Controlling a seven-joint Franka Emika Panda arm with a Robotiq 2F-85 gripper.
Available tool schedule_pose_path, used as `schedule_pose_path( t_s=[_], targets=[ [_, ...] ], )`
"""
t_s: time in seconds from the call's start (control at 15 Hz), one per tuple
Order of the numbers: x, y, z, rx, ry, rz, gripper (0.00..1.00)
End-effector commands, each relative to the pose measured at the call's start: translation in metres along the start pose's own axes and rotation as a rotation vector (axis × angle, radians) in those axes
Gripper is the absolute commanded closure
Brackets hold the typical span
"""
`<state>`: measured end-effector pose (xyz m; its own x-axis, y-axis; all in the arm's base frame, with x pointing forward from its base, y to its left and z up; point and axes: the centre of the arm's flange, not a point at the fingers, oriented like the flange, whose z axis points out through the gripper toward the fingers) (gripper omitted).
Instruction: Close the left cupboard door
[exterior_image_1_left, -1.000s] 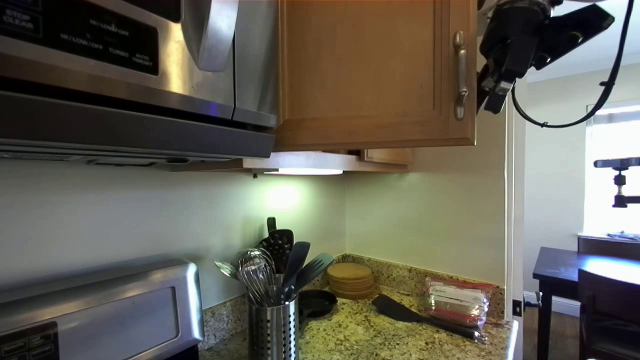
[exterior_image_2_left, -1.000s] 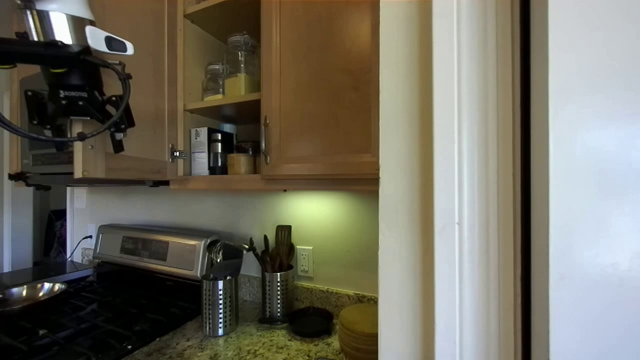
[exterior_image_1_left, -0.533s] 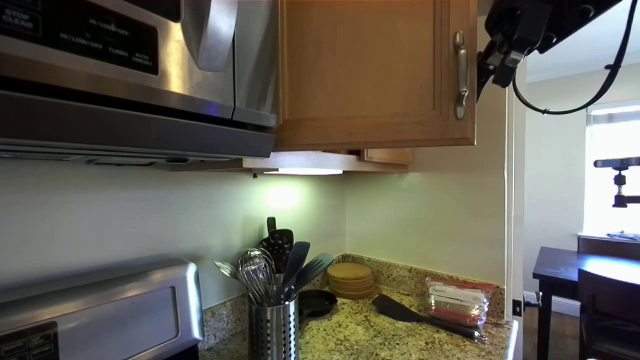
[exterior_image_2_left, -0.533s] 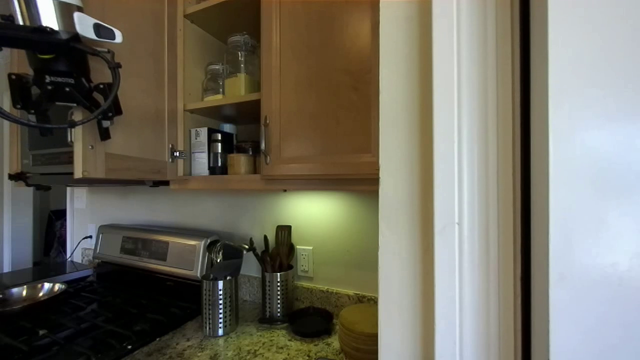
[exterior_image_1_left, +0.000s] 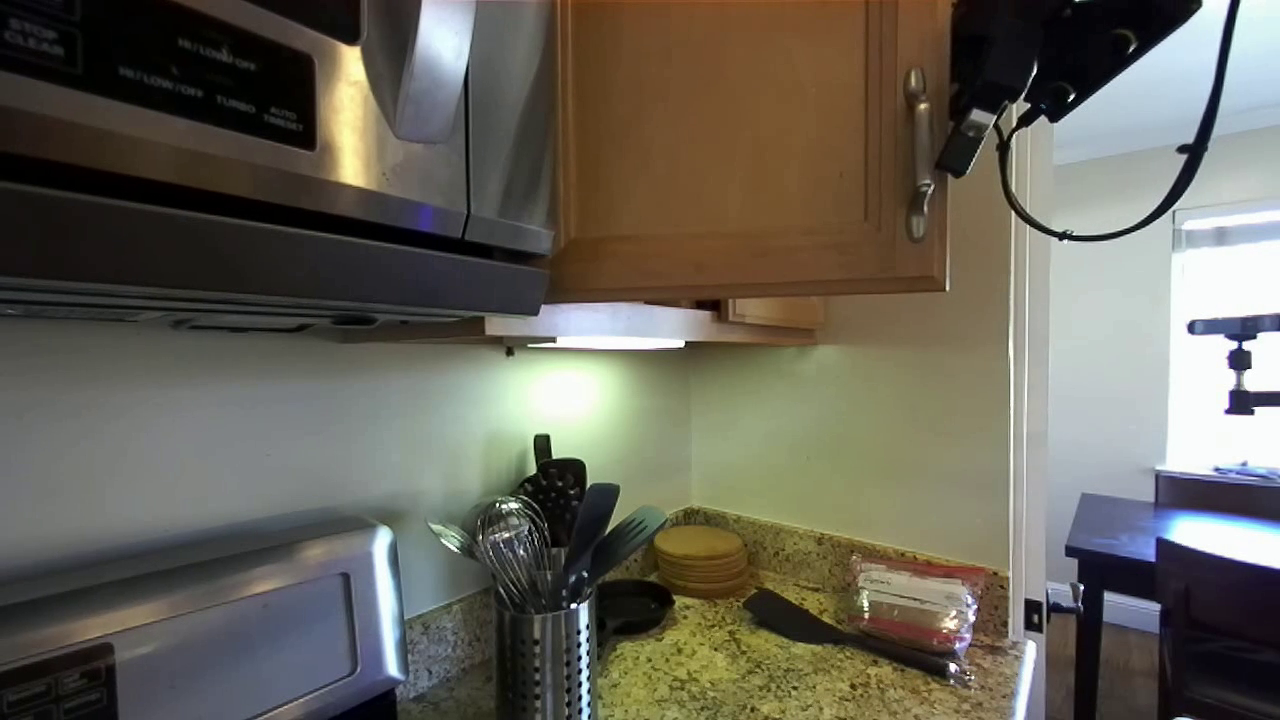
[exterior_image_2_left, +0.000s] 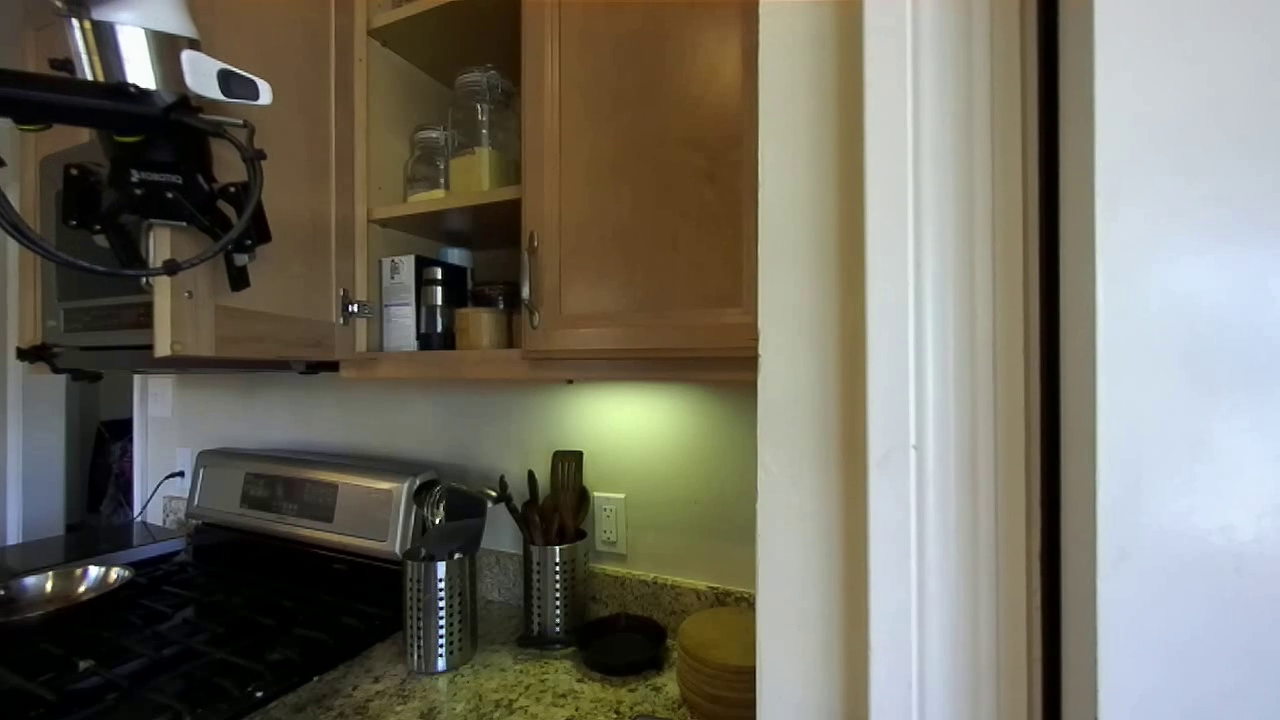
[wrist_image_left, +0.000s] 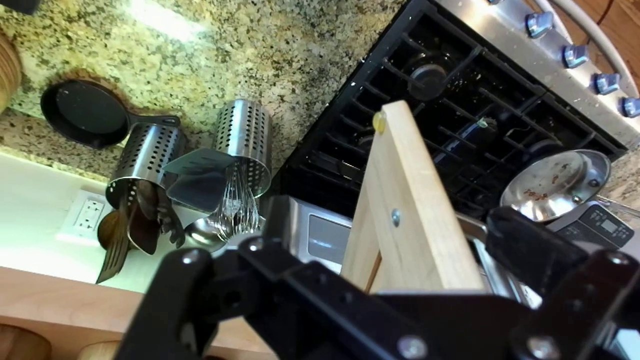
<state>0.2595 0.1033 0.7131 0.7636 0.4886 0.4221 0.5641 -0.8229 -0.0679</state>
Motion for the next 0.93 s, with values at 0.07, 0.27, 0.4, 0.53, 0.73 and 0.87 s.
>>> schedule_pose_path(
  t_s=[0.07,0.27,0.4,0.53,0.73,0.87],
  targets=[
    [0.013,0.018,0.012,-0.074,0.047,0.053,0.0],
    [0.014,0.032,0.011,-0.137,0.053,0.076,0.0],
    [0.017,0.046,0.014,-0.182,0.063,0.092,0.0],
    [0.02,0.06,0.018,-0.233,0.072,0.107,0.0],
    [0.026,0.084,0.02,-0.312,0.079,0.123,0.0],
    [0.03,0.101,0.021,-0.376,0.087,0.128,0.0]
  ],
)
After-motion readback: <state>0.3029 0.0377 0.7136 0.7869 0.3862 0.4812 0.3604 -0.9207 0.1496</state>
